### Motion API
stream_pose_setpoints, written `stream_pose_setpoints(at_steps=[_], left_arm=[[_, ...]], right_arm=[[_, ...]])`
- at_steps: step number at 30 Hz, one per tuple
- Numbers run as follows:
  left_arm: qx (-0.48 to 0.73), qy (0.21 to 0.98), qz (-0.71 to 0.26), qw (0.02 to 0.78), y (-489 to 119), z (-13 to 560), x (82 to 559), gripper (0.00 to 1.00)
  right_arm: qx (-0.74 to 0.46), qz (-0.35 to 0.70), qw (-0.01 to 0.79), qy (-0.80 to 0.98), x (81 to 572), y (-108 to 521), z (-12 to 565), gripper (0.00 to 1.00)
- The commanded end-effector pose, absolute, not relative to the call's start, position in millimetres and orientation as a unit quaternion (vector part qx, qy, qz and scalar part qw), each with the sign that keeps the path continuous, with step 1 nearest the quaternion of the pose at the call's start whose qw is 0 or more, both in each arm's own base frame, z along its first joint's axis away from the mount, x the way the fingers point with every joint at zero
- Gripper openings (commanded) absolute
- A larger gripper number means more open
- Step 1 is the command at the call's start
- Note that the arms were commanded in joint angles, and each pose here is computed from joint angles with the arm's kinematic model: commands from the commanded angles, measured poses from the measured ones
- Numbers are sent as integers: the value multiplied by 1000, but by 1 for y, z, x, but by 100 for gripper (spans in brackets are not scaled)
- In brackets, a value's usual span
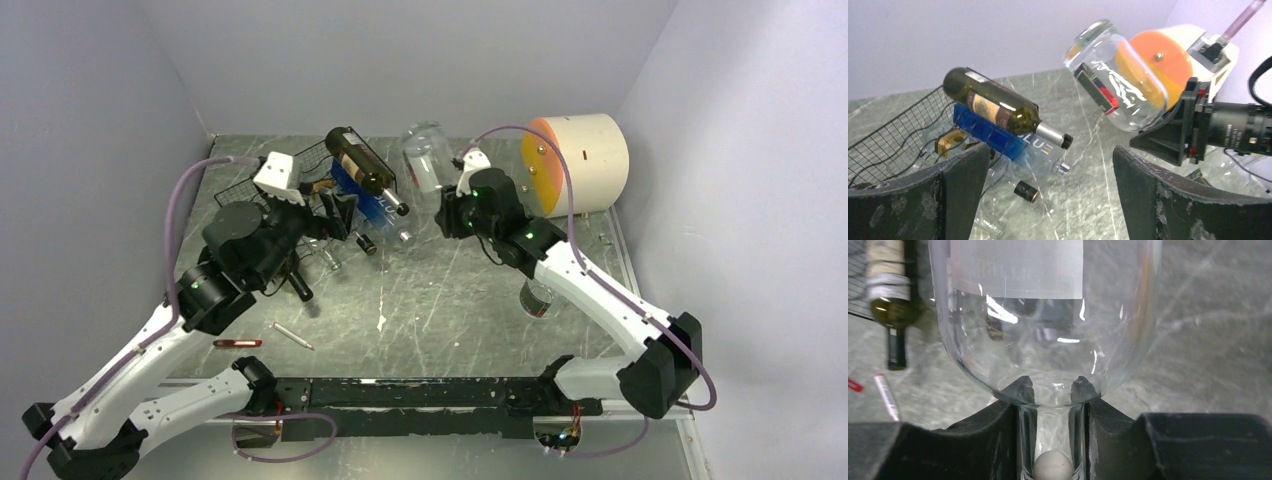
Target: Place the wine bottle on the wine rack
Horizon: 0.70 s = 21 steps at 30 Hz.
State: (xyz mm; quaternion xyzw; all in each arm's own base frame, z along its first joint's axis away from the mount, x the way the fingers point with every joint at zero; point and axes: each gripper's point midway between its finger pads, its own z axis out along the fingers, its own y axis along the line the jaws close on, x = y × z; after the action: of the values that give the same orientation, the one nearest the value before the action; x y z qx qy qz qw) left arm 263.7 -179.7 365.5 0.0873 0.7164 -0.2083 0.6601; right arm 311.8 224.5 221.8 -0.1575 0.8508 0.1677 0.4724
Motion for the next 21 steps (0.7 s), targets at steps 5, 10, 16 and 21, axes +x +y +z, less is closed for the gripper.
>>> stream_pose_setpoints(at_steps=[5, 10, 16, 21], left_arm=[[51, 664, -225, 712, -150, 421, 243, 96], [40, 653, -226, 721, -138, 430, 234, 96], [30, 652, -220, 725, -129, 433, 230, 96], [26, 653, -215, 726, -127, 431, 230, 96]], right_arm=[[-192, 275, 571, 749, 333, 322, 337, 0], [-220, 281, 554, 752, 343, 372, 331, 0], [-233, 284, 528, 766, 366, 419, 306, 0], [-240, 273, 513, 778, 387, 448, 281, 0]])
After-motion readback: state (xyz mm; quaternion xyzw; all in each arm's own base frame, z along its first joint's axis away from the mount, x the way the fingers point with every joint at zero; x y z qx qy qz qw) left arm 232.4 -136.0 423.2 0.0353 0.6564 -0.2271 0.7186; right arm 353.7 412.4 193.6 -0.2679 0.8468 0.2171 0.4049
